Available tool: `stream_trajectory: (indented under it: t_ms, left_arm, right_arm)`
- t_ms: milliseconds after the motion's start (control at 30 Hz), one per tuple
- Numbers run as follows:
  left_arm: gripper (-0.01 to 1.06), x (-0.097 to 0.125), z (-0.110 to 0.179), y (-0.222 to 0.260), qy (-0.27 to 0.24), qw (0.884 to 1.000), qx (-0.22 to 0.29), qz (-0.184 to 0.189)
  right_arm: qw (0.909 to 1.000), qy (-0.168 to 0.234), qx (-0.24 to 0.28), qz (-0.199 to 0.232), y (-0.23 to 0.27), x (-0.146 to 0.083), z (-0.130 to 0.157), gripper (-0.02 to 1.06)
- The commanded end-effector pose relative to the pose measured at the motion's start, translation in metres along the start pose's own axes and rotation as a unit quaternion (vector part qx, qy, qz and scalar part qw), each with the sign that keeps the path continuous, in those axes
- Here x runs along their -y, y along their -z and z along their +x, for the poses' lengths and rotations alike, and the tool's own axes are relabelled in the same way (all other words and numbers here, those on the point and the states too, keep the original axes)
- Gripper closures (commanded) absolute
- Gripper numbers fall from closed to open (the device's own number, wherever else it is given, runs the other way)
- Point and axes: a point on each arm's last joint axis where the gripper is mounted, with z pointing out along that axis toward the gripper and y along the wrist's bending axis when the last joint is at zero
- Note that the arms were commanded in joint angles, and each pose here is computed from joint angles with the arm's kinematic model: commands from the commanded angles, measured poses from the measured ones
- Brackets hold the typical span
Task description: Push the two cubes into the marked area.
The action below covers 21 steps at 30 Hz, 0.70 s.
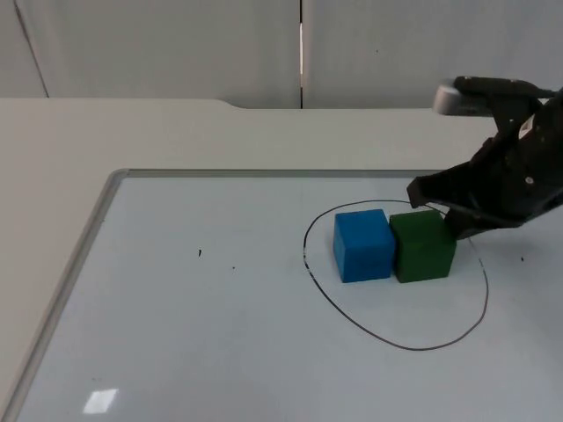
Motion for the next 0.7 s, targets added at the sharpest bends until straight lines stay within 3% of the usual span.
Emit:
stream_trajectory:
  t_ms: [0, 333, 533, 667]
  left_arm:
    - [1.05, 0.0, 0.002, -0.001, 0.005, 1.0, -0.003, -0.003]
    - [1.05, 0.0, 0.002, -0.001, 0.005, 1.0, -0.003, -0.003]
    - [1.05, 0.0, 0.002, -0.001, 0.005, 1.0, -0.003, -0.003]
    - [1.05, 0.0, 0.002, -0.001, 0.005, 1.0, -0.003, -0.003]
  right_arm:
    - [0.9999, 0.002, 0.013, -0.003, 0.0, -0.004, -0.002, 1.05]
    - [0.9992, 0.039, -0.007, 0.009, 0.003, -0.001, 0.0, 1.05]
    - [0.9993, 0.027, 0.019, 0.015, 0.036, 0.011, -0.013, 1.05]
    - [0.9968, 0.06, 0.047, 0.026, 0.067, 0.012, -0.02, 1.05]
